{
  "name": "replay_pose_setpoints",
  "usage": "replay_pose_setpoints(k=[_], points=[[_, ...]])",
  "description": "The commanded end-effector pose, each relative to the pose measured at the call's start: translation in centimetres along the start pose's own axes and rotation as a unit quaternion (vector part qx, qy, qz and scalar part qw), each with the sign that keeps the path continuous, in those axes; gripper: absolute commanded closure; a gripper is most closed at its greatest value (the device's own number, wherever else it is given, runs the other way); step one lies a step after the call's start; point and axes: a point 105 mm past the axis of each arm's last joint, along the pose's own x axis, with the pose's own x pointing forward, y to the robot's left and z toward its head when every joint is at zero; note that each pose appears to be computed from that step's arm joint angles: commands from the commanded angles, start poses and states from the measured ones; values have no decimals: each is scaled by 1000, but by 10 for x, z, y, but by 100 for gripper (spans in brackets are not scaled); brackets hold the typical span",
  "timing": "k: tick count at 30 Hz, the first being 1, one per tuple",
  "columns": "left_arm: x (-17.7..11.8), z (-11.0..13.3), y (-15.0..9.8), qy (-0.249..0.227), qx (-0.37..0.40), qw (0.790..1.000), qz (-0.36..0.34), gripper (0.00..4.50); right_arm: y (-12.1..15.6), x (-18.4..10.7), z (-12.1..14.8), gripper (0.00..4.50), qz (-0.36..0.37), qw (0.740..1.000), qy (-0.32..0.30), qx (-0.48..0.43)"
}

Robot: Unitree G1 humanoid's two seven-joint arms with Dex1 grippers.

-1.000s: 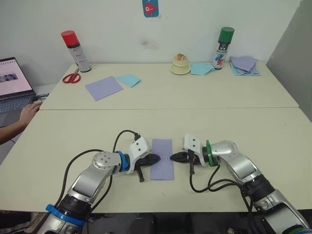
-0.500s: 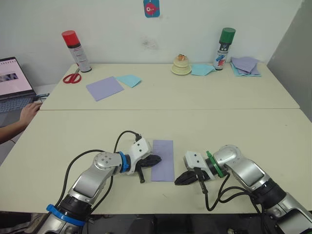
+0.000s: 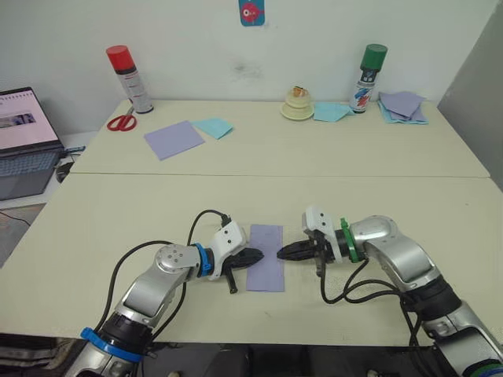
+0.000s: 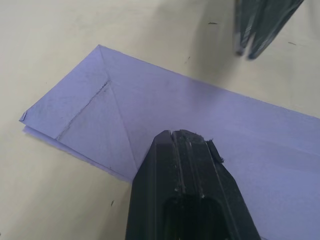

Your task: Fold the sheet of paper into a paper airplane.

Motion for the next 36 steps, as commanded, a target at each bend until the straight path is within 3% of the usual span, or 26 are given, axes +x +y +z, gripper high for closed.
replay_pose_setpoints(k=[1,6,12,26,36], points=[[1,-36,3,63,-31,997,17,450,-3,6,-6,449,-24,999,12,-25],[-3,-34,10,47,-31,998,30,450,-1,12,-33,449,-20,995,68,-69],[-35,-11,41,-29,-89,991,94,450,-7,11,-42,449,-28,994,75,-77],[-25,5,11,-57,-130,989,38,450,-12,13,-39,449,-36,995,67,-64],[-27,20,11,-56,-105,992,27,450,-10,16,-42,449,-38,995,70,-53]])
